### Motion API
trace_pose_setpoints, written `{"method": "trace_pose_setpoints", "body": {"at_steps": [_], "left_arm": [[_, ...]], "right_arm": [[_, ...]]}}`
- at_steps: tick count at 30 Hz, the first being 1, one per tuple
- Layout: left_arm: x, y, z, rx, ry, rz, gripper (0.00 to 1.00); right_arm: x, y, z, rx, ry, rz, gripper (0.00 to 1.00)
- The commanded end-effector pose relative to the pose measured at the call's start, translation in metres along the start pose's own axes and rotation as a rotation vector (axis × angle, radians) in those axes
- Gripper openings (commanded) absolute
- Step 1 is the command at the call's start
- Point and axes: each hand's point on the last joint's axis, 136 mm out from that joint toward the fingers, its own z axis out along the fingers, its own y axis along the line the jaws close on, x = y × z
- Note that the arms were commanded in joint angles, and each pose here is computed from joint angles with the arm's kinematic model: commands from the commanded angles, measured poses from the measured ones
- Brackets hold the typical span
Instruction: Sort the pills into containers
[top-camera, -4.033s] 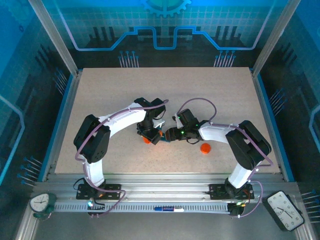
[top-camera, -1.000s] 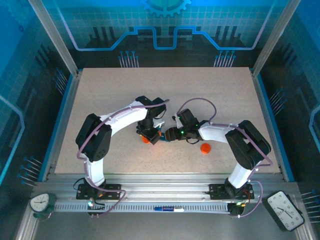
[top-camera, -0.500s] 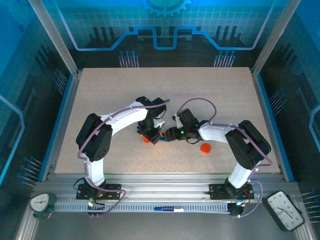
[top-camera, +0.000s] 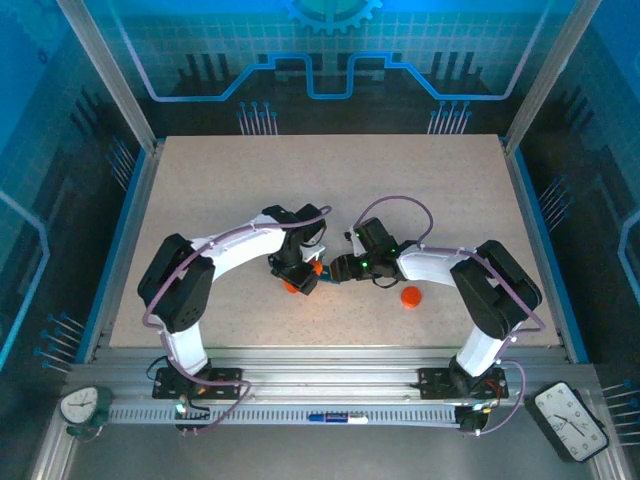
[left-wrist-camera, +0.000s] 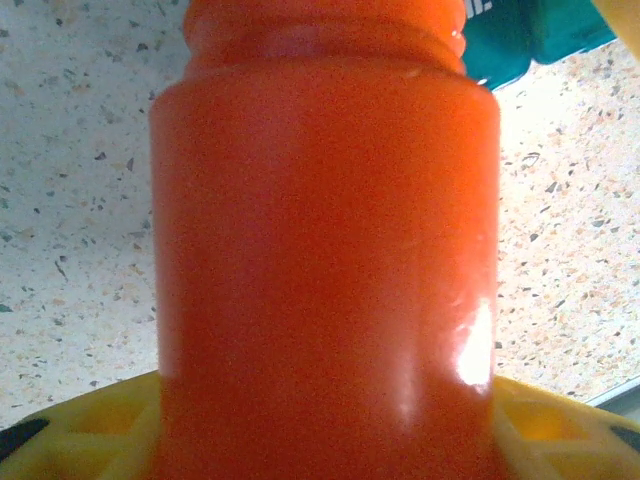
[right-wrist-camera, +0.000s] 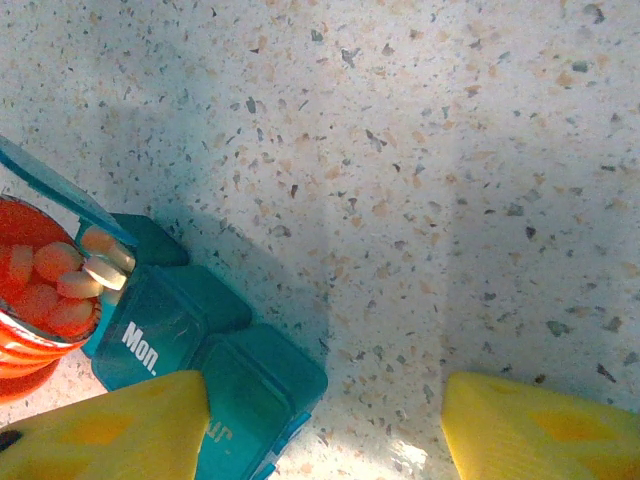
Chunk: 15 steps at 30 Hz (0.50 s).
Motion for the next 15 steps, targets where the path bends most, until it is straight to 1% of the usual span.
{"method": "trace_pose_setpoints", "body": {"at_steps": [1,7,15], "left_arm": [[-0.0002,-0.0018,0.0047,0.035,-0.036,-0.06,0.0],[-0.0024,-0.0041,0.008,0.059,-0.092,-0.075,0.0],[0.0009,-0.0038,0.0106,0.068,-0.137,-0.089,0.0]], "right_arm": [[0.0647,-0.0351,0.0248,0.103,0.201,0.056,0.65],[0.0641,-0.0354,0.0246,0.107,0.202,0.056,0.65],[0.0634,-0.0353,0.0249,0.11,0.205,0.055,0.65]]}}
